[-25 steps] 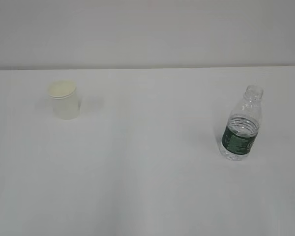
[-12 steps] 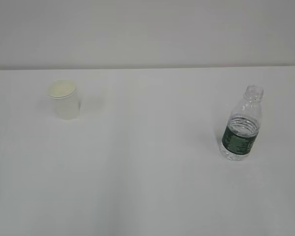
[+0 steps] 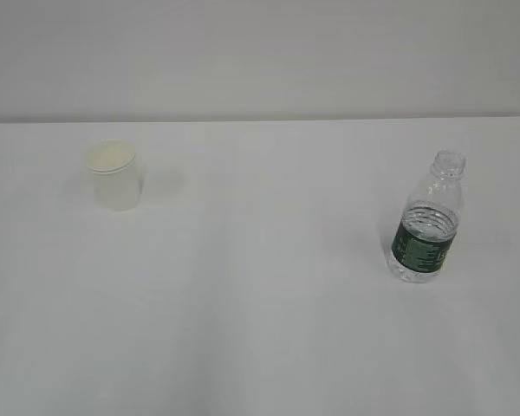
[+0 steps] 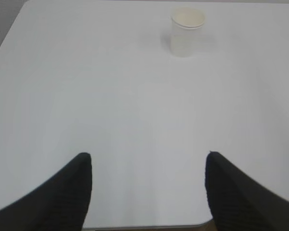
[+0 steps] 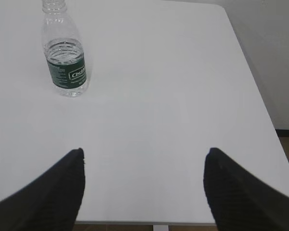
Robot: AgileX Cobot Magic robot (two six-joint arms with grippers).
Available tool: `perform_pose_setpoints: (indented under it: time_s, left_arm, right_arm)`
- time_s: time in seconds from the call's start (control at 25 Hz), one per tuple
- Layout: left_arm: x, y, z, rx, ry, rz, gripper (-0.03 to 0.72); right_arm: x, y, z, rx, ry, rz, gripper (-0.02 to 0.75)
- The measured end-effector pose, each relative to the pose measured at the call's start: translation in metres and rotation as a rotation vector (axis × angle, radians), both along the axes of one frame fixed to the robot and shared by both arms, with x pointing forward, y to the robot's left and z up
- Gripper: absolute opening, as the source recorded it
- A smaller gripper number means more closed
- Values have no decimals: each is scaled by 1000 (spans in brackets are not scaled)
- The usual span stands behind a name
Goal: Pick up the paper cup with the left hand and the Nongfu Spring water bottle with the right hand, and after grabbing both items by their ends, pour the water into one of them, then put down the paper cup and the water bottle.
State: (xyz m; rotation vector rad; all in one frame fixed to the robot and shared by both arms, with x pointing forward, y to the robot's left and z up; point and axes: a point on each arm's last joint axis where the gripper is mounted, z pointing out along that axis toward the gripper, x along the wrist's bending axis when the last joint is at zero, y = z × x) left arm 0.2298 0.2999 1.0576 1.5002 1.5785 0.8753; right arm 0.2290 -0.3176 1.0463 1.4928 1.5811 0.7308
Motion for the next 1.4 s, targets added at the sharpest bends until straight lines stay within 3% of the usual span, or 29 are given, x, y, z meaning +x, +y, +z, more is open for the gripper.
perform_pose_setpoints:
  time_s: [1.08, 1.4]
  left_arm:
    - [0, 0, 0, 0, 2, 0, 524]
    - [12, -1, 0, -3, 75, -3, 524]
  right_arm:
    - [0, 0, 0, -9, 0, 4, 574]
    - [0, 0, 6, -8, -9, 4, 574]
